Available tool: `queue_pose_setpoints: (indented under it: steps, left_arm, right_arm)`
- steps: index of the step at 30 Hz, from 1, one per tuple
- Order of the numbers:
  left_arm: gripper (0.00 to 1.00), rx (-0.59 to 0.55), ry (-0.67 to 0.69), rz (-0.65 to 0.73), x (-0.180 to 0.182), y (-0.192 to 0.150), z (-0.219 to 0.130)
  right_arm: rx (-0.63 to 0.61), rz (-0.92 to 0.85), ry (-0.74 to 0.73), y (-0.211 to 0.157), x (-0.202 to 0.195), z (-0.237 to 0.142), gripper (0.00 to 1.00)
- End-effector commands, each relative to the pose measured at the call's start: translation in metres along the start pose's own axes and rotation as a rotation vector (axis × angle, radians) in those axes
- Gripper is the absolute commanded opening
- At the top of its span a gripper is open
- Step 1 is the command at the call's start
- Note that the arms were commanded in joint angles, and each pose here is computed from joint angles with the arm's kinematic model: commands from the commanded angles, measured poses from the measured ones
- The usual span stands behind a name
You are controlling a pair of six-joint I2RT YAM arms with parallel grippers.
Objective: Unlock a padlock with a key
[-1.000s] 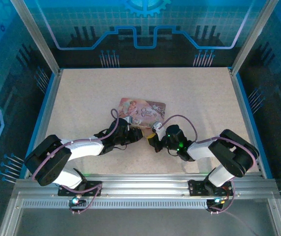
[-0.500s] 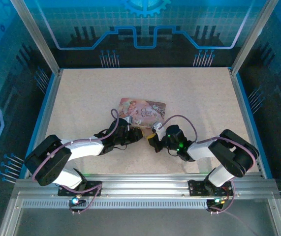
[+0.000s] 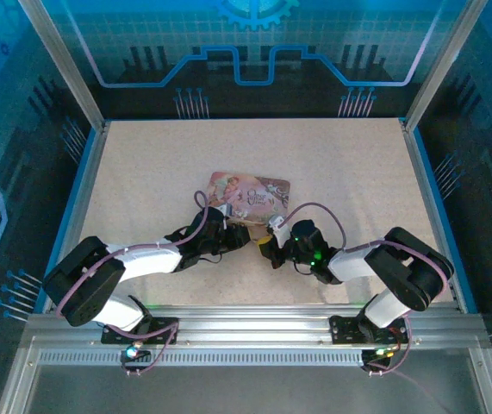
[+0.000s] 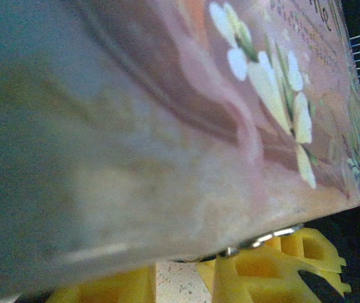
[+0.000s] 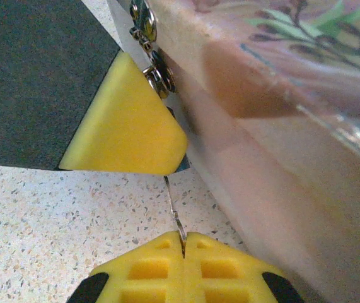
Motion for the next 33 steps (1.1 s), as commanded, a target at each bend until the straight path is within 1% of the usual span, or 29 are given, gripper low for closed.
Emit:
queue_pose_setpoints:
  steps: [1, 7, 20, 33]
  left_arm:
    - [0.18, -0.014, -0.099, 0.006, -0.027, 0.011, -0.002]
    - [0.18, -0.01, -0.105, 0.004, -0.029, 0.011, -0.002]
    - [0.18, -0.005, -0.104, 0.002, -0.028, 0.01, -0.003]
    - [0.18, 0.009, -0.128, -0.005, -0.036, 0.011, -0.004]
  right_arm:
    - [-0.055, -0.017, 0.024, 0.014, 0.002, 0.0, 0.03]
    - [-0.083, -0.011, 0.014, 0.021, -0.001, 0.001, 0.03]
    - [-0.104, 0.019, -0.002, 0.024, -0.01, 0.0, 0.03]
    - [-0.135, -0.012, 0.061, 0.032, -0.001, 0.004, 0.03]
Point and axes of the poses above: each hand's point on the last joint's axis, 136 mm out from that joint toward the fingers, its own z axis out along the fingers, its own x axis along the line the jaws close on, y = z × x, the point moved 3 cm from there along -z, back along the fingers, and after that the axes turned 2 degrees about z, right-handed, at the moved point
